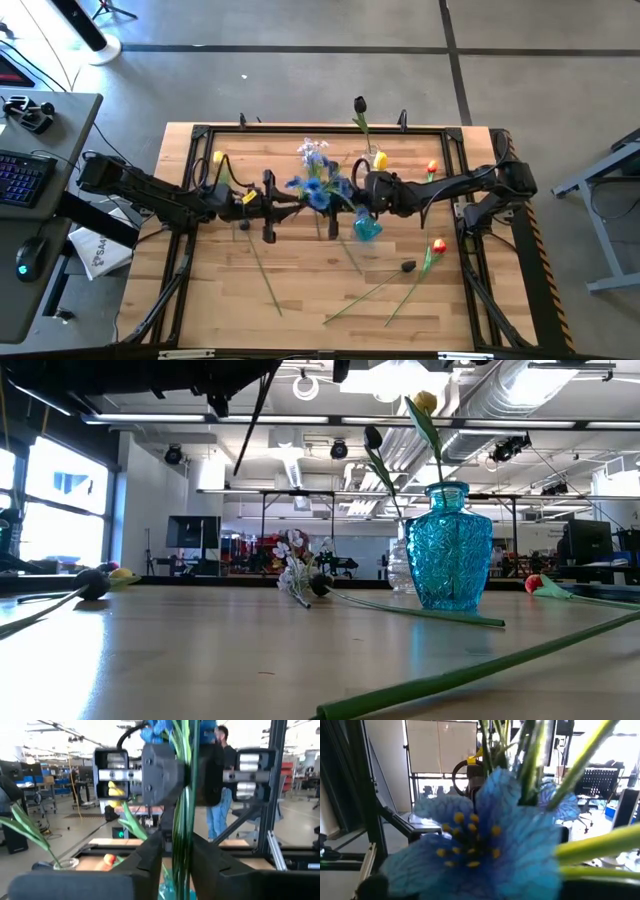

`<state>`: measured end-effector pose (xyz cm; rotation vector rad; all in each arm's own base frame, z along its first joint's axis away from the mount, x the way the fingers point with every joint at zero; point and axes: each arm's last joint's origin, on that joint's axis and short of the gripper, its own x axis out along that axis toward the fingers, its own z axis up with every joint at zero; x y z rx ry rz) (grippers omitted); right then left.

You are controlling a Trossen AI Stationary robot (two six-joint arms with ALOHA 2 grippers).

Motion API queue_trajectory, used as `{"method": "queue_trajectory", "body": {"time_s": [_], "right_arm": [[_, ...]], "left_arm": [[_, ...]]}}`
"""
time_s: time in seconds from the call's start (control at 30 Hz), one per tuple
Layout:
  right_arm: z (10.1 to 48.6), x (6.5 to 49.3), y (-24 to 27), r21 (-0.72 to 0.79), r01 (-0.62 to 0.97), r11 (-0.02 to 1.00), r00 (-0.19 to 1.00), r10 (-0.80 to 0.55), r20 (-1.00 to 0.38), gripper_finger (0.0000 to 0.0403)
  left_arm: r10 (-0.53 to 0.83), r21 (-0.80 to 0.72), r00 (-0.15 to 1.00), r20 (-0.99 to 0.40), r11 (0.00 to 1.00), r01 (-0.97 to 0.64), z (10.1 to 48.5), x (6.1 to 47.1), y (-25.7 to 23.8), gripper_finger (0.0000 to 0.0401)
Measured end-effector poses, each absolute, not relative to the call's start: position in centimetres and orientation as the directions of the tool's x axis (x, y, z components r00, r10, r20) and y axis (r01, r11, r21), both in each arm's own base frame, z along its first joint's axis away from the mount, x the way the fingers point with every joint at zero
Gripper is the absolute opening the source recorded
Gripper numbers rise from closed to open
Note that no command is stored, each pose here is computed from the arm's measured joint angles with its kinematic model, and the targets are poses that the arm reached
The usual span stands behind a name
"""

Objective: Sort flowers into vase by color
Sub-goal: Put the blue flower into the transparent flower vase

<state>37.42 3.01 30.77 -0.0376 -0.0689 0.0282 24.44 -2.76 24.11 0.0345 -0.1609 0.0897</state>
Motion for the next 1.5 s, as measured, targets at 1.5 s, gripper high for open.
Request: {"method": "queue_trajectory", "body": {"time_s": [1.5], "right_arm": [[31.8, 19.3, -12.4, 0.075, 0.62, 0.781, 0.784, -0.612, -0.1, 0.0001]], "left_arm": [[0.18, 0.004, 0.977, -0.117, 0.984, -0.18, 24.0, 20.7, -4.8, 0.0176]]}}
